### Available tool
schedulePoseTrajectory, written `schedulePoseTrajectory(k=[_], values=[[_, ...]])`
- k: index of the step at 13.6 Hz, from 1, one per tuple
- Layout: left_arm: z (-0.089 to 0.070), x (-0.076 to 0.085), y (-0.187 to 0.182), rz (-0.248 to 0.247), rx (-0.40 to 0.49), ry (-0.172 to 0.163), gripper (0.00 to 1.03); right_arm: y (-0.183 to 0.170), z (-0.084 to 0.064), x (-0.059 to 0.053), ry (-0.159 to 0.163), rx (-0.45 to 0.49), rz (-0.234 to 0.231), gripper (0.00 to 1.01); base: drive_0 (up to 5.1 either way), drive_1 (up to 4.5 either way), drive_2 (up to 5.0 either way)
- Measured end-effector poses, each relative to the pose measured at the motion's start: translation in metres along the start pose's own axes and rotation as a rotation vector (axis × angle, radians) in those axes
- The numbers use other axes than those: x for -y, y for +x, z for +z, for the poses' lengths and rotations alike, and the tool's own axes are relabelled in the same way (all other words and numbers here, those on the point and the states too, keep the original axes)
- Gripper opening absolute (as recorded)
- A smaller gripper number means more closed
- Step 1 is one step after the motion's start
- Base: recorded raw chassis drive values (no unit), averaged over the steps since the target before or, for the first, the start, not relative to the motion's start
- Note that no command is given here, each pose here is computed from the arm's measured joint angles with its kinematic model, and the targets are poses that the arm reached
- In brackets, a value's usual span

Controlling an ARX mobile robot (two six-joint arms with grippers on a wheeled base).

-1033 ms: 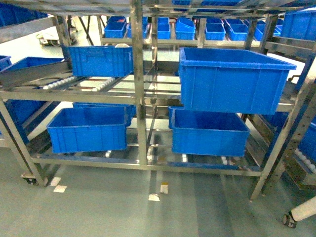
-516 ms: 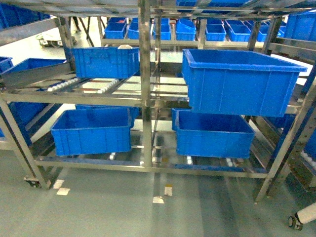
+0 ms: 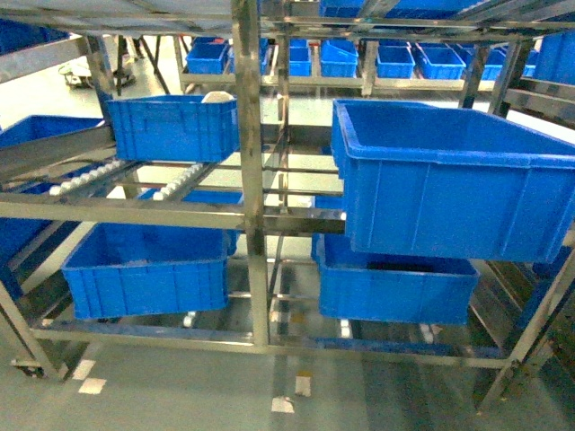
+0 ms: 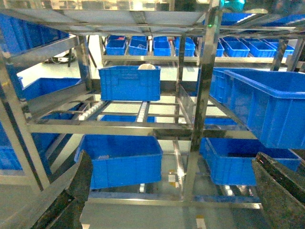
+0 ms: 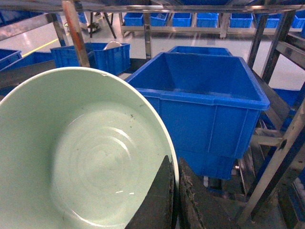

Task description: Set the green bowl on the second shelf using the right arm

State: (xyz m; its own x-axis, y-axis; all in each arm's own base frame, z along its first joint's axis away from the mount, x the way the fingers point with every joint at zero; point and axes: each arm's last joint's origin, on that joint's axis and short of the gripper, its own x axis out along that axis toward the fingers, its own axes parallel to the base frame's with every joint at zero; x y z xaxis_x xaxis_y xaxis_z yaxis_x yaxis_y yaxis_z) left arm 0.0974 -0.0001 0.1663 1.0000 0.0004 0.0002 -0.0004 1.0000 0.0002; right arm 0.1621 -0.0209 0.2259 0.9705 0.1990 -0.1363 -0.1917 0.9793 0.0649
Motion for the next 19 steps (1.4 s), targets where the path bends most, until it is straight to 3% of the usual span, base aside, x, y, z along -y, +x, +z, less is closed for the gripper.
schedulePoseTrajectory(k=[15, 19], values=[[0.0002, 0.0, 0.0, 0.0, 0.002, 0.0, 0.98, 0.0, -0.0011, 0.0002, 0.002, -0.003, -0.002, 0.02, 0.0, 4.34, -4.3], [0.0002, 0.0, 0.0, 0.0, 0.002, 0.0, 0.98, 0.0009, -0.0027, 0.0006, 0.007, -0.015, -0.003, 0.02, 0.0, 0.0, 0.0]])
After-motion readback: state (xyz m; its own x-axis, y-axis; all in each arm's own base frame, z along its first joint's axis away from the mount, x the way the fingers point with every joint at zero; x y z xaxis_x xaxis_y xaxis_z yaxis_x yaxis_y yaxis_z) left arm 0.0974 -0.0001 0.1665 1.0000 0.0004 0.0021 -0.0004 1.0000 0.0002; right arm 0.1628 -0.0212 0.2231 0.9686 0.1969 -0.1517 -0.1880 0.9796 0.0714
